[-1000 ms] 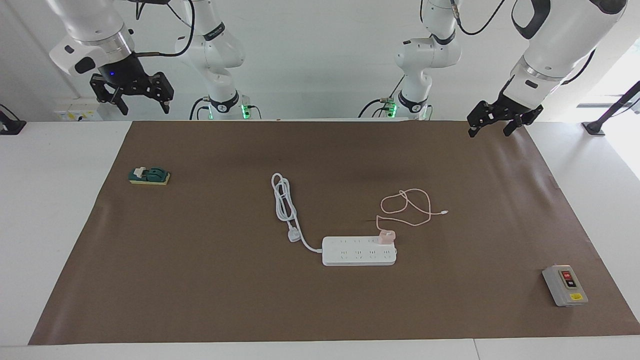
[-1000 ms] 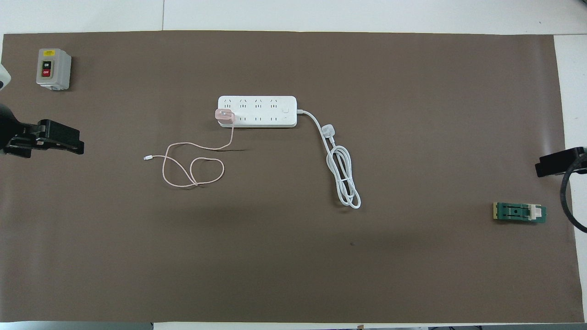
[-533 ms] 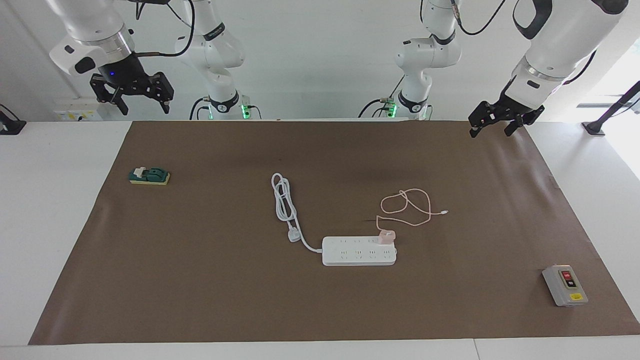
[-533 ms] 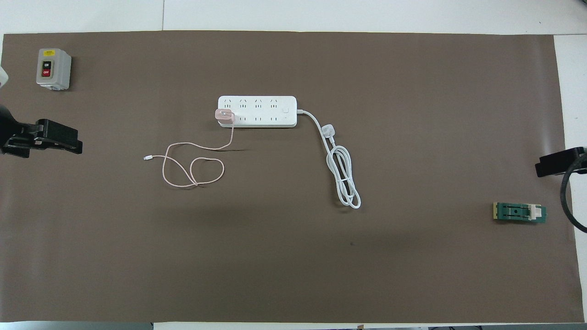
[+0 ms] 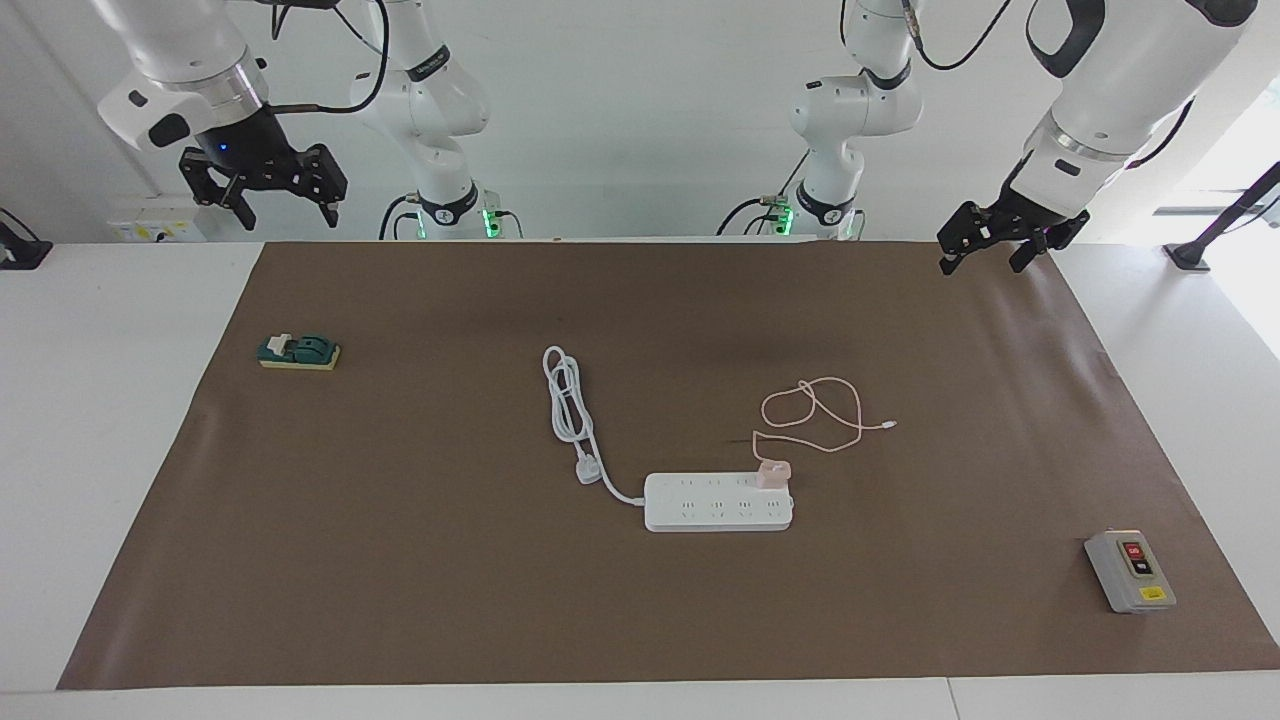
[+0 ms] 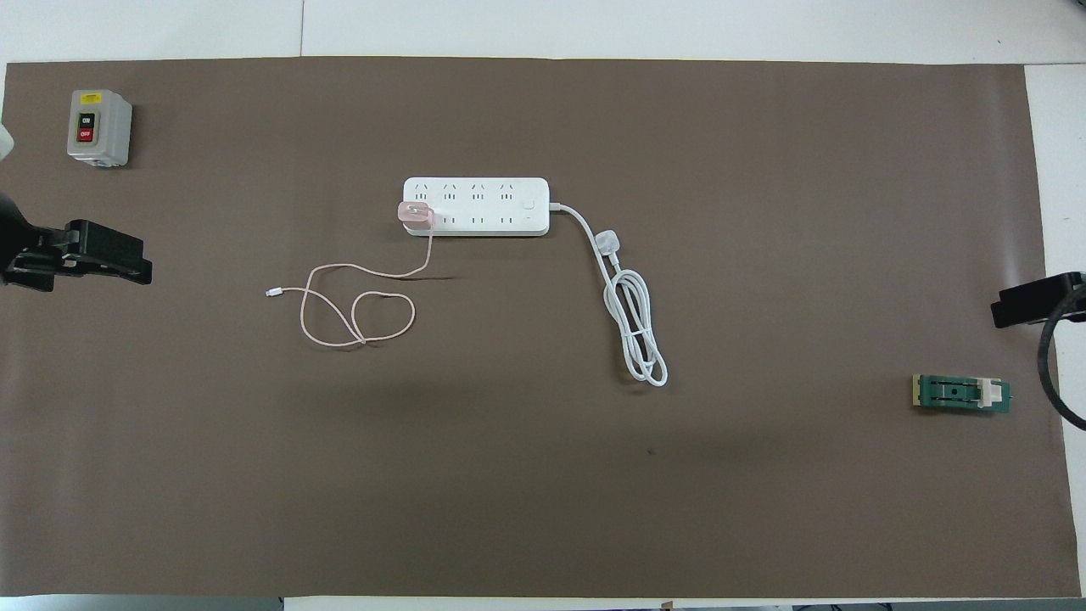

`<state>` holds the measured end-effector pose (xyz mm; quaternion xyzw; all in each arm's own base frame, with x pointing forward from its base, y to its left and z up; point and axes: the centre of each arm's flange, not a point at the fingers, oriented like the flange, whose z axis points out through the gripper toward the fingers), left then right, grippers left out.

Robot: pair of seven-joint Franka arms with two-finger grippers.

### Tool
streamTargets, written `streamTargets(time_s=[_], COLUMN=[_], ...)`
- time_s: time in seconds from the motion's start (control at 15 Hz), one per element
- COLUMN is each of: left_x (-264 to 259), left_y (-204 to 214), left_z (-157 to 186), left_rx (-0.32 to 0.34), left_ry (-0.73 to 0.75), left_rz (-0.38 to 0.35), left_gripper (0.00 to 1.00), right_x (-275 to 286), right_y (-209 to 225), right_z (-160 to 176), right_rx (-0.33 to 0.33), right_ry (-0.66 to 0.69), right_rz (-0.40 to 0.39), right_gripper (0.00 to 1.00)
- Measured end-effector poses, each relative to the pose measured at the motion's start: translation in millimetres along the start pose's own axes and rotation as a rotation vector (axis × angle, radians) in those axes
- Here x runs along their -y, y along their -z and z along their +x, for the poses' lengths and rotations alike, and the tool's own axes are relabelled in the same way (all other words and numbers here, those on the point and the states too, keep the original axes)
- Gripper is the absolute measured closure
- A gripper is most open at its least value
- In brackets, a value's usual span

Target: Plug charger into power strip

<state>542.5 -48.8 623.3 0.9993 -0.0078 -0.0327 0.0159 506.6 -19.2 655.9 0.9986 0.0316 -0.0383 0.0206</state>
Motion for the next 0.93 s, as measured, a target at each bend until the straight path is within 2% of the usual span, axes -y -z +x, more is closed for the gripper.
streamTargets(time_s=[0.2,0.93], left_x=[1.8,0.9], left_y=[0.4,-0.7], left_z=[0.2,0.7], left_rx=[-0.003,0.000], left_ry=[0.000,-0.002], left_rz=[0.025,0.028], left_gripper=[0.00,0.00], right_x=[0.0,-0.1], right_y=[0.0,0.0], right_z=[0.0,0.0], right_rx=[0.000,0.000], right_ry=[0.000,0.000], right_rz=[0.000,0.000], right_gripper=[0.00,0.00])
